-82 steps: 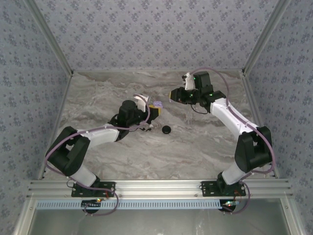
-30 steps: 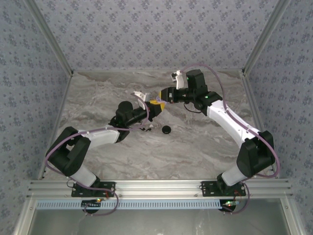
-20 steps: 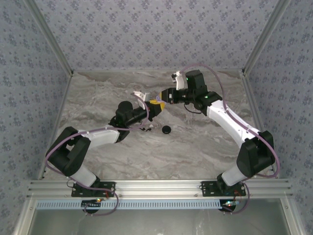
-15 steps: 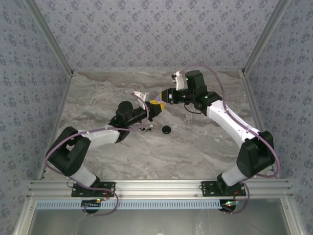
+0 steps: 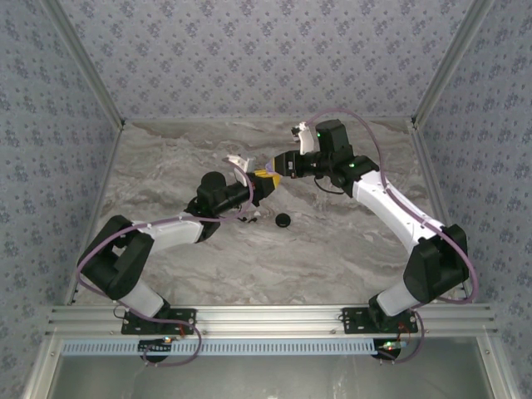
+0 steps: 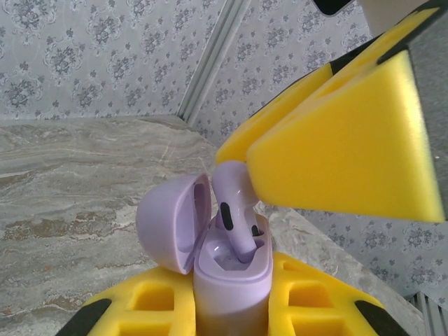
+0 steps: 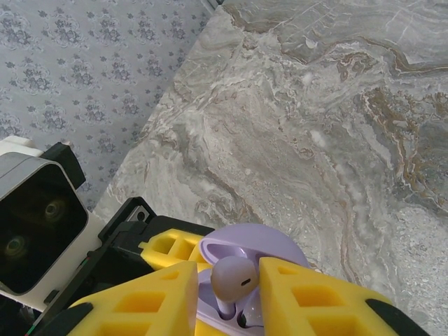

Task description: Insert the wireless bluetooth earbuds into the charging case

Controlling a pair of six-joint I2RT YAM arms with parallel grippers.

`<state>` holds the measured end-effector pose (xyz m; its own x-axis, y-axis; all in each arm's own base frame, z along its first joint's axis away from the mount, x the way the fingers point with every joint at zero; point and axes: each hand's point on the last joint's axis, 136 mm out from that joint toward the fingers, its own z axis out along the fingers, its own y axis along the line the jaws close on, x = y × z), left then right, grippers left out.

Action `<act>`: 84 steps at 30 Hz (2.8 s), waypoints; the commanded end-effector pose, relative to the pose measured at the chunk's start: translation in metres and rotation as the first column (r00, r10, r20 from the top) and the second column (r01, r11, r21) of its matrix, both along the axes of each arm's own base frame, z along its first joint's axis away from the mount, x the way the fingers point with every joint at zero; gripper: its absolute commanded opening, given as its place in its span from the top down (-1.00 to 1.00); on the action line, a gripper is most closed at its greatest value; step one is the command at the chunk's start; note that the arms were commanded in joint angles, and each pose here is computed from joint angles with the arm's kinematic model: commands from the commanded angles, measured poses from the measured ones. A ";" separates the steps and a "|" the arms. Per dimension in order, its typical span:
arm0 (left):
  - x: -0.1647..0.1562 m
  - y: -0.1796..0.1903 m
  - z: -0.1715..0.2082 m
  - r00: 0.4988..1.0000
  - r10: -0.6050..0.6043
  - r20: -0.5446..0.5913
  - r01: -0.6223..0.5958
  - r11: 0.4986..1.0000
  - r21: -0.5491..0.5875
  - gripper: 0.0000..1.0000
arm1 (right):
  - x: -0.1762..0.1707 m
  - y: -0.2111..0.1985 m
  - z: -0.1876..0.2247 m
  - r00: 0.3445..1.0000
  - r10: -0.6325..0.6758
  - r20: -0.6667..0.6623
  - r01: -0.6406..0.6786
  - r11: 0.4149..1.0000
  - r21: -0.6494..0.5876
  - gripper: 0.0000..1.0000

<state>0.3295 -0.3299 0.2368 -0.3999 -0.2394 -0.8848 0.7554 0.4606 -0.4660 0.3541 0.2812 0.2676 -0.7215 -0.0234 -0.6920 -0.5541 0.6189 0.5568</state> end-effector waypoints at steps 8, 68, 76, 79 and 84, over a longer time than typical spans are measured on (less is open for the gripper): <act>-0.007 0.001 0.022 0.997 -0.013 0.075 0.014 1.000 -0.013 0.80 | -0.009 -0.002 0.020 0.999 0.016 0.044 -0.015 1.000 -0.022 0.36; -0.029 0.000 0.023 0.980 -0.104 0.167 0.083 0.988 0.128 0.81 | -0.020 -0.011 0.030 0.995 0.014 0.100 -0.001 0.992 -0.129 0.52; -0.033 0.001 0.028 0.976 -0.111 0.186 0.086 0.987 0.135 0.81 | -0.003 -0.049 0.023 0.989 -0.136 0.057 0.140 0.987 -0.076 0.47; -0.035 0.001 0.035 0.972 -0.118 0.201 0.093 0.987 0.129 0.80 | 0.002 -0.063 0.013 0.983 -0.183 0.013 0.183 0.981 -0.068 0.48; -0.039 0.002 0.043 0.967 -0.131 0.219 0.105 0.986 0.126 0.80 | 0.006 -0.074 0.002 0.980 -0.193 -0.041 0.191 0.980 -0.047 0.54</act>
